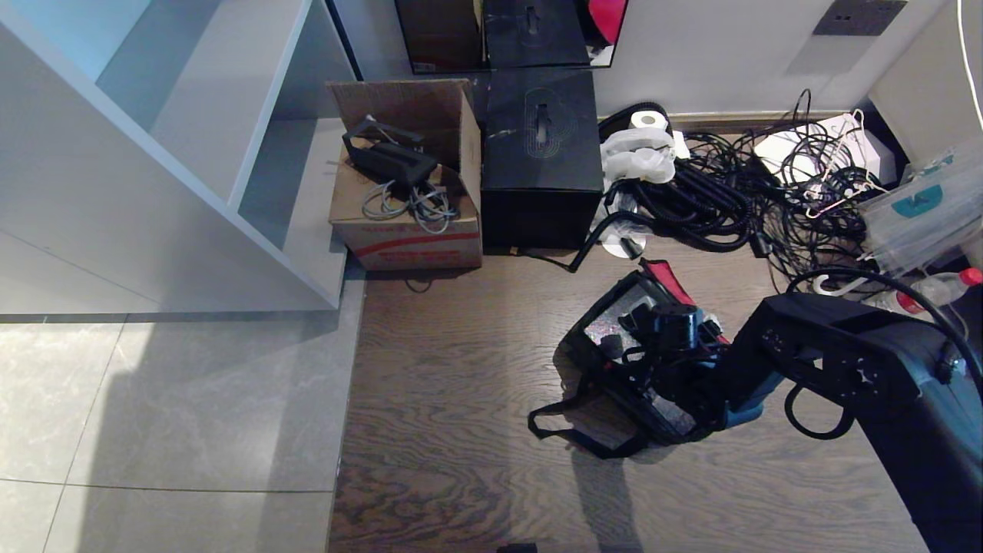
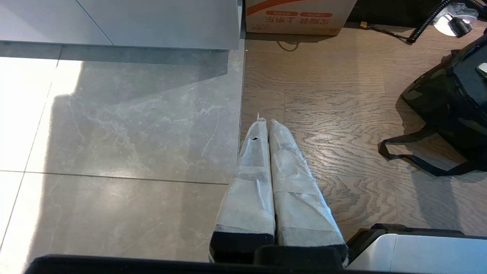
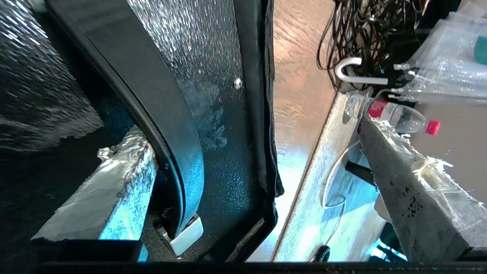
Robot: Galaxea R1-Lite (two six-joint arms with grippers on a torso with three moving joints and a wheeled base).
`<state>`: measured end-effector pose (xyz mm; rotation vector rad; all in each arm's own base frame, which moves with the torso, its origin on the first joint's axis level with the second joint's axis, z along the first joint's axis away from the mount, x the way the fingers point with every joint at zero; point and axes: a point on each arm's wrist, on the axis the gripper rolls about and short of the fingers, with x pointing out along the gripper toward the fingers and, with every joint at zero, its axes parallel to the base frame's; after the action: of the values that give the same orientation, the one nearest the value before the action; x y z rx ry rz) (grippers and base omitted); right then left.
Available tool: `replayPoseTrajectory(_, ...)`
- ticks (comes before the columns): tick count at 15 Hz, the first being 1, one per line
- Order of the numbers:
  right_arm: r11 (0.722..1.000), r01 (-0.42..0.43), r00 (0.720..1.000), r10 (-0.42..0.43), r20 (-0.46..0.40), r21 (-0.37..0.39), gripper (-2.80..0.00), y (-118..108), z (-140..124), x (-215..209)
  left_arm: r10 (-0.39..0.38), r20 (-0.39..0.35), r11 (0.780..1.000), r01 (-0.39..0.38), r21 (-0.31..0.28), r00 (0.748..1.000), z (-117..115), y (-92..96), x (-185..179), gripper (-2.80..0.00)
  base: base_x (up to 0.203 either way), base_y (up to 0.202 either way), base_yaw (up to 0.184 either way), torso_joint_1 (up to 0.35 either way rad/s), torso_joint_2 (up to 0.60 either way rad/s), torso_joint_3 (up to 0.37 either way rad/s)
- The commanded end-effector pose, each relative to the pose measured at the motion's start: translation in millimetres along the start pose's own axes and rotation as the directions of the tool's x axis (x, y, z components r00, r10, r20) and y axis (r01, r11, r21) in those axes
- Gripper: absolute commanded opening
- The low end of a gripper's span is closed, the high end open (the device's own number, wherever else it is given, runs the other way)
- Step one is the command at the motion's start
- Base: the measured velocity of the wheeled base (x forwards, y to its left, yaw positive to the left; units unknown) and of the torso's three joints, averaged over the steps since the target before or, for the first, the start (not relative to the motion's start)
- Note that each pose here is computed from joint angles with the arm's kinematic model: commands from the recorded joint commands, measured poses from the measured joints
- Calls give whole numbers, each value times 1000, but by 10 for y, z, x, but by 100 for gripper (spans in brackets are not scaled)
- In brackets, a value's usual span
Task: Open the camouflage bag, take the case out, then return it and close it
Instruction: Grip the handle
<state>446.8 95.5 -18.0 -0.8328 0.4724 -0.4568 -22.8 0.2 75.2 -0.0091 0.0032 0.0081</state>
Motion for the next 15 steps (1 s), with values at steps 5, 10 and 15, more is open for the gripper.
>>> replayPoseTrajectory(5, 999, 45, 999, -45, -17, -11, 0, 142, -110, 140, 0, 0, 1000, 0, 0, 1000, 0, 0, 0, -280, 0, 0, 0, 0, 0, 0)
replayPoseTrajectory(10, 995, 101, 995, -101, 20, -16, 0, 144, -117, 196, 0, -3, 1000, 0, 0, 1000, 1, 0, 2, -280, 0, 0, 0, 0, 0, 0)
replayPoseTrajectory(15, 991, 124, 992, -122, 40, -42, -280, 156, -124, 200, 0, -4, 1000, 0, 0, 1000, 1, 0, 3, -280, 0, 0, 0, 0, 0, 0)
